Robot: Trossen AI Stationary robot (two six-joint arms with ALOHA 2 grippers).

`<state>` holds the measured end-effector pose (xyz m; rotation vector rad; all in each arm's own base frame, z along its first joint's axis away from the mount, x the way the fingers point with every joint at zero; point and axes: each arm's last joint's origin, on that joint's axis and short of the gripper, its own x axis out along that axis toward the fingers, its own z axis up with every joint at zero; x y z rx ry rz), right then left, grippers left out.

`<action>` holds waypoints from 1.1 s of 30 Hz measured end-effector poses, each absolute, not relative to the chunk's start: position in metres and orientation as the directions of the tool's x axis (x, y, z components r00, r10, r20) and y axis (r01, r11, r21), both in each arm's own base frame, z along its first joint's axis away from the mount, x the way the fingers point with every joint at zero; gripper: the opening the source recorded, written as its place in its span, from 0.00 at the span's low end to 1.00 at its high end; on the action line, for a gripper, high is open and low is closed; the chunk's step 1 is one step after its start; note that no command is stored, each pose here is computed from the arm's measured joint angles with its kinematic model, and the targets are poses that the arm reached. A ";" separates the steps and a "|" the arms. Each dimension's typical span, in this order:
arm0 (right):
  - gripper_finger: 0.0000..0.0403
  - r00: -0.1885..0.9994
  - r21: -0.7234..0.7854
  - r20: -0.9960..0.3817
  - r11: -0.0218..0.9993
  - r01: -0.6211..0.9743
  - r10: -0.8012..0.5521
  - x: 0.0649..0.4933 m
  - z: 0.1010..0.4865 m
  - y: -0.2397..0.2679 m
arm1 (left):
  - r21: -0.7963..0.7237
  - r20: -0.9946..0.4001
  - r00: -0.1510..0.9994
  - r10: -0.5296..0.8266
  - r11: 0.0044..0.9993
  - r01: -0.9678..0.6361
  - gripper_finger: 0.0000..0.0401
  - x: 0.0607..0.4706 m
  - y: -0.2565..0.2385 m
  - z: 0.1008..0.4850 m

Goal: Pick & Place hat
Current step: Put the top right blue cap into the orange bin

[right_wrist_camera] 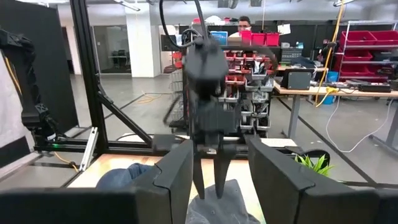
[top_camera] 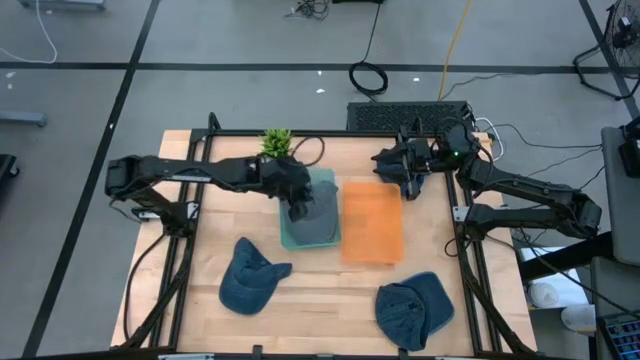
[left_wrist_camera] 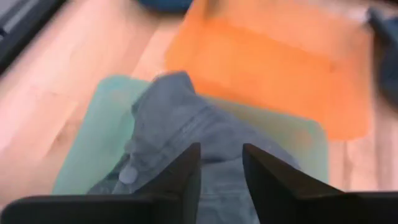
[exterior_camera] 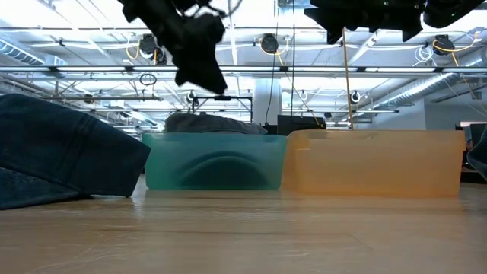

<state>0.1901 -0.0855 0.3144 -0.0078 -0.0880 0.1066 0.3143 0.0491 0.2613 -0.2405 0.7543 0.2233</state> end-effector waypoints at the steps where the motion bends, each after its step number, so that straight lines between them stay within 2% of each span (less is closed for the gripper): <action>1: 0.35 0.990 -0.009 0.087 0.994 -0.106 0.106 0.190 0.314 -0.086 | -0.139 -0.683 0.721 0.116 0.949 -0.284 0.34 0.312 0.049 0.266; 11: 0.37 0.988 0.042 0.072 0.990 -0.137 0.134 0.193 0.313 -0.080 | -0.115 -0.606 0.789 0.102 0.970 -0.213 0.38 0.270 0.037 0.314; 17: 0.51 0.983 0.043 0.022 0.982 -0.182 0.181 0.197 0.307 -0.070 | -0.106 -0.595 0.799 0.083 0.978 -0.181 0.41 0.246 0.028 0.330; 21: 0.61 0.977 0.080 -0.016 0.974 -0.211 0.213 0.199 0.303 -0.063 | -0.110 -0.619 0.783 0.067 0.979 -0.171 0.47 0.232 0.022 0.334; 24: 0.65 0.969 0.087 -0.027 0.966 -0.244 0.247 0.201 0.302 -0.056 | -0.113 -0.625 0.779 0.056 0.981 -0.160 0.54 0.223 0.018 0.337; 33: 0.64 0.931 0.036 0.045 0.931 -0.364 0.363 0.206 0.310 -0.031 | -0.069 -0.610 0.793 0.009 0.996 -0.064 0.74 0.207 0.007 0.346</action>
